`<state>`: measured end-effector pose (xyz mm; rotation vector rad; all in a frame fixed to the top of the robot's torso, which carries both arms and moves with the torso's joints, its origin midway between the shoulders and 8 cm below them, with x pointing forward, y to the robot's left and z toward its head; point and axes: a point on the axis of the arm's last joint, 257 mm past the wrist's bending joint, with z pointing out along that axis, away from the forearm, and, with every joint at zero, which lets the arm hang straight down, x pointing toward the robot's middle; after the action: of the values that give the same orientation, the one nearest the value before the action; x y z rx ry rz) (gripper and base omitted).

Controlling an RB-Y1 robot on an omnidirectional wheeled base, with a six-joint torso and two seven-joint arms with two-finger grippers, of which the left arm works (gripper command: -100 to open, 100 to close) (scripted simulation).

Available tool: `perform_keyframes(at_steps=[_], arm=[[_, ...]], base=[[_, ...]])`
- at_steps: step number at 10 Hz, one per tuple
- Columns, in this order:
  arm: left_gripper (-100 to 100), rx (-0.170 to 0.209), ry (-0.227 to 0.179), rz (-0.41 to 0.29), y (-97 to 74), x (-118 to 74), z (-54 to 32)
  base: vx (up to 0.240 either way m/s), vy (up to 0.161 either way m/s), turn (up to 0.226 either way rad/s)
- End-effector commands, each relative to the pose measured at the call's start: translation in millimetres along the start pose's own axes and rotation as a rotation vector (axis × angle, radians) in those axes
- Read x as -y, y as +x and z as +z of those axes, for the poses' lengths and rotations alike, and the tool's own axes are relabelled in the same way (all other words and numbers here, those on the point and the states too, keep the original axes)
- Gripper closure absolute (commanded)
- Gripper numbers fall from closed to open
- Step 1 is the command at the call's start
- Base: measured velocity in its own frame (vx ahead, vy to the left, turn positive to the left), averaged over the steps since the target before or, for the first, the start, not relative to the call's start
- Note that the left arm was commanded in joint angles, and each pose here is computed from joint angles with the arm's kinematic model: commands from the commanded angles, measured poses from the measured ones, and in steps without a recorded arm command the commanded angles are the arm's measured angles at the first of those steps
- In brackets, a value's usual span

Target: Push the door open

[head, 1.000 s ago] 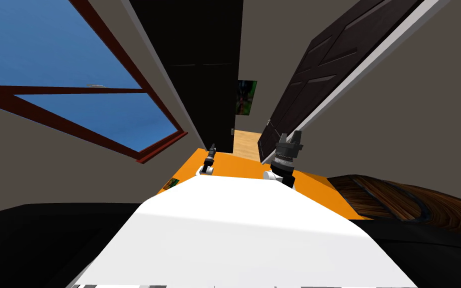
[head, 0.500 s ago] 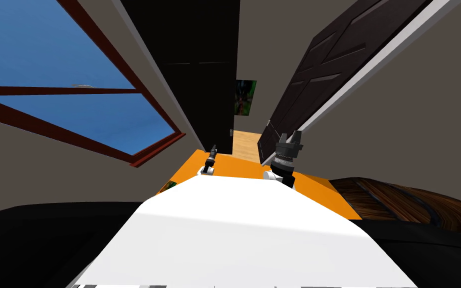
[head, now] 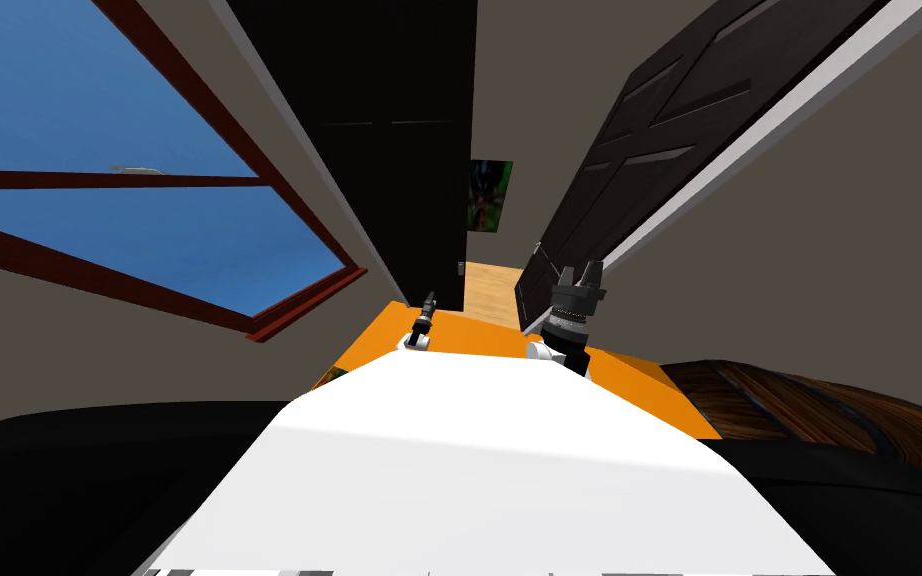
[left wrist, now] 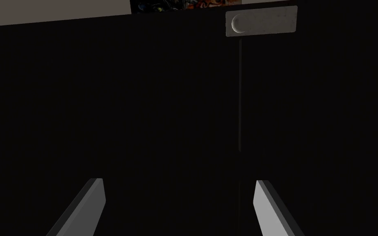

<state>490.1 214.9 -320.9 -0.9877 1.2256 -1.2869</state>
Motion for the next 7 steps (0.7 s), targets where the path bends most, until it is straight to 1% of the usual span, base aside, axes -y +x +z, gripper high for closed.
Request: perform_keyframes(at_steps=[1, 7], arm=[[-100, -0.006, -0.012, -0.008, 3.8, -7.1, 0.1], [-100, -0.026, -0.051, -0.036, 17.0, -28.6, -1.5]], base=[[0.096, -0.034, -0.003], [0.095, -0.022, -0.005]])
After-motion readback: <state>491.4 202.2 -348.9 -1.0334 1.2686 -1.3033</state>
